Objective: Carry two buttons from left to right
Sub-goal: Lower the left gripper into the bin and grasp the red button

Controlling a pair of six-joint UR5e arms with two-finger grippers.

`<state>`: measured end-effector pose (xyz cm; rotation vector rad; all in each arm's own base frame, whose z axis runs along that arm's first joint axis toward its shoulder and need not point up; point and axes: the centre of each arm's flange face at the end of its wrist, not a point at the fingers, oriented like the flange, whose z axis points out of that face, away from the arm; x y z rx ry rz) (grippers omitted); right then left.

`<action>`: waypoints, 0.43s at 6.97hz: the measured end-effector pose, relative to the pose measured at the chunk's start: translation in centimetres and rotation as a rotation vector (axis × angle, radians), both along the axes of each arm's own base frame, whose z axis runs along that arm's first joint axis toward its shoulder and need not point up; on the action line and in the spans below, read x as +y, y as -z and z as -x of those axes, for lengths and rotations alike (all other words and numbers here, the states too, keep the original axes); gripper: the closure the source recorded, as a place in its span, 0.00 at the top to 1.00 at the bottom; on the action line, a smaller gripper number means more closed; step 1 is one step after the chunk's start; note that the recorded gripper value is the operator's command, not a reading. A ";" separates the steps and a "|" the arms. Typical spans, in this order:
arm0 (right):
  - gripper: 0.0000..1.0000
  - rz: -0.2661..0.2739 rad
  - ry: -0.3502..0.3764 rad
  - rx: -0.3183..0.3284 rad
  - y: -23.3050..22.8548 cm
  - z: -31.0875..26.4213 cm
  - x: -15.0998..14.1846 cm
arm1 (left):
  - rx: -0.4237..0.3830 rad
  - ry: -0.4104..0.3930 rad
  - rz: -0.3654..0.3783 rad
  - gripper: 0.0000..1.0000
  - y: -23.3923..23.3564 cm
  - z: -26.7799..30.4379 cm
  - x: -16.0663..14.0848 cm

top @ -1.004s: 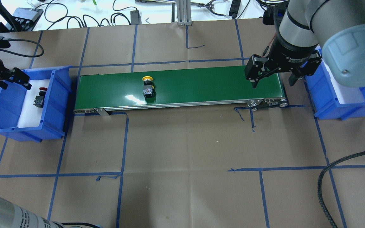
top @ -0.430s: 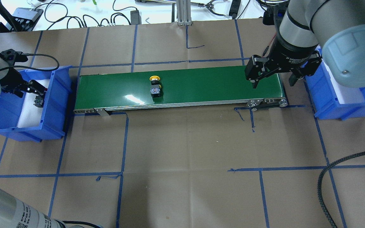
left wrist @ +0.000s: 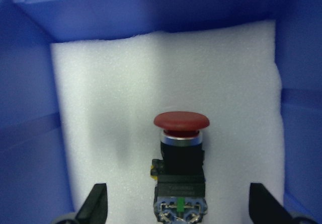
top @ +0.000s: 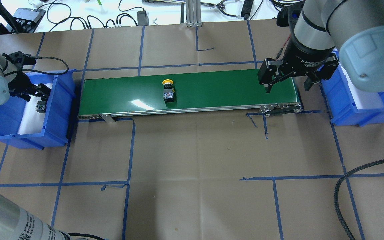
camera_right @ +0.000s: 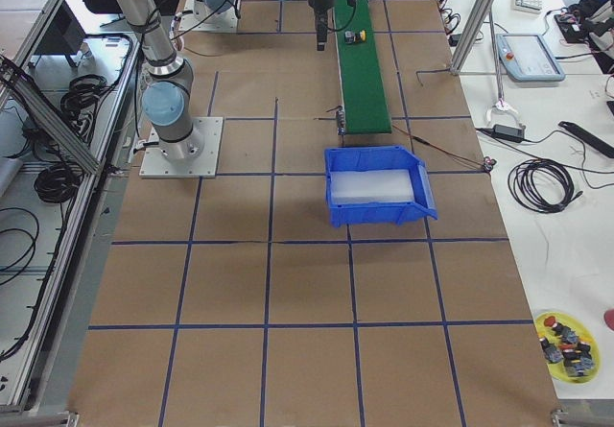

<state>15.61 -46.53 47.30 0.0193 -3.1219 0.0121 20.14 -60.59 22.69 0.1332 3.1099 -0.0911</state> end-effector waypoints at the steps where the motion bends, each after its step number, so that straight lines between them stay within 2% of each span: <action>1: 1.00 0.000 0.001 -0.001 0.0 0.0 0.0 | 0.001 0.001 0.000 0.99 0.9 -0.1 -0.2; 2: 1.00 0.000 0.002 -0.001 0.0 -0.1 0.0 | 0.002 0.001 -0.002 0.98 1.4 -0.1 -0.3; 3: 1.00 0.000 0.003 -0.001 0.0 -0.1 0.0 | 0.003 -0.001 -0.004 0.84 1.8 -0.2 -0.3</action>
